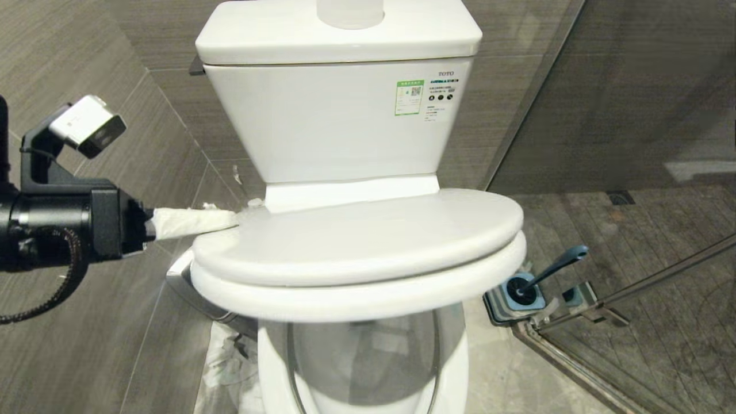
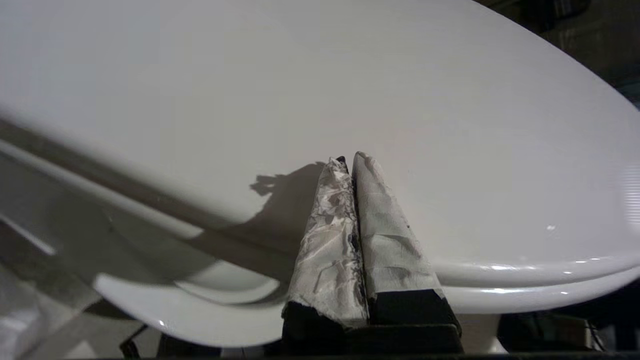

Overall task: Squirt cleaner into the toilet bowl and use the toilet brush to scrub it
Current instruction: Close the toilet lid

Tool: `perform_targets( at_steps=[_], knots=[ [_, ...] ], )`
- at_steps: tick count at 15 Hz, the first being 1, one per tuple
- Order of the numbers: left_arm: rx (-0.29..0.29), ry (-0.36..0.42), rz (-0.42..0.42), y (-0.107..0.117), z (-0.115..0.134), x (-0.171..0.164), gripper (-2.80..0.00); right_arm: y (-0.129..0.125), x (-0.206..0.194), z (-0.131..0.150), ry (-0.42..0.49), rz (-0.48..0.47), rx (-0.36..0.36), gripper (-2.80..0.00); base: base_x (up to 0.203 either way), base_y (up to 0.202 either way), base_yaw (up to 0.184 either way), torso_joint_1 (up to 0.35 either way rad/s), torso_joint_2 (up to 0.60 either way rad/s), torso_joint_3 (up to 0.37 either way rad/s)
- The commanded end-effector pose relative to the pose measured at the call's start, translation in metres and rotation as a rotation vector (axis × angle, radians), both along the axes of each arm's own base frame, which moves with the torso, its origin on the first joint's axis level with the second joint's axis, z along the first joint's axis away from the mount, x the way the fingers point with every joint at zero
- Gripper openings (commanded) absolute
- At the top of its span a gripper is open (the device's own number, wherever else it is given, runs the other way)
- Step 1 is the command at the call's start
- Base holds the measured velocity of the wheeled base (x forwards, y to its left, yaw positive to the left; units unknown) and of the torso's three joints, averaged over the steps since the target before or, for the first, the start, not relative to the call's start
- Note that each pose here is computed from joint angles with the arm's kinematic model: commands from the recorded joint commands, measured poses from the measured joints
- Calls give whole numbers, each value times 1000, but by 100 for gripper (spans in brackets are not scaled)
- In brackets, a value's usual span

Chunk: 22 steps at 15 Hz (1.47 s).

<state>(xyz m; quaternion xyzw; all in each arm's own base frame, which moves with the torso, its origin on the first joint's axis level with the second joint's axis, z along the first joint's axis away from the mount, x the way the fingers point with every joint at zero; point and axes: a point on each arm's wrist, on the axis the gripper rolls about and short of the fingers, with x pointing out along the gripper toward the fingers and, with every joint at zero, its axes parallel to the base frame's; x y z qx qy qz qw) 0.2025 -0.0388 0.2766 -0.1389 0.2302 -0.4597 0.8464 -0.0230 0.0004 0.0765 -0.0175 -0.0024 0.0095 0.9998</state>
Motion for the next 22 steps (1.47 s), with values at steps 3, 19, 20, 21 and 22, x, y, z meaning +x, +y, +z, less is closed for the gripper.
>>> perform_targets(
  at_steps=[3,19,20,21,22],
  knots=[
    [41,150,0,7,-18,-27,-280,0,0,0,0,1,0,-280,0,0,0,0,0,0],
    [227,210,87,32,-14,-67,-280,0,0,0,0,1,0,-280,0,0,0,0,0,4],
    [230,202,93,33,-12,-67,-280,0,0,0,0,1,0,-280,0,0,0,2,0,114],
    [234,190,99,33,-9,-67,-280,0,0,0,1,1,0,-280,0,0,0,0,2,155],
    [244,177,110,33,-6,-66,-280,0,0,0,1,1,0,-280,0,0,0,1,10,176]
  ],
)
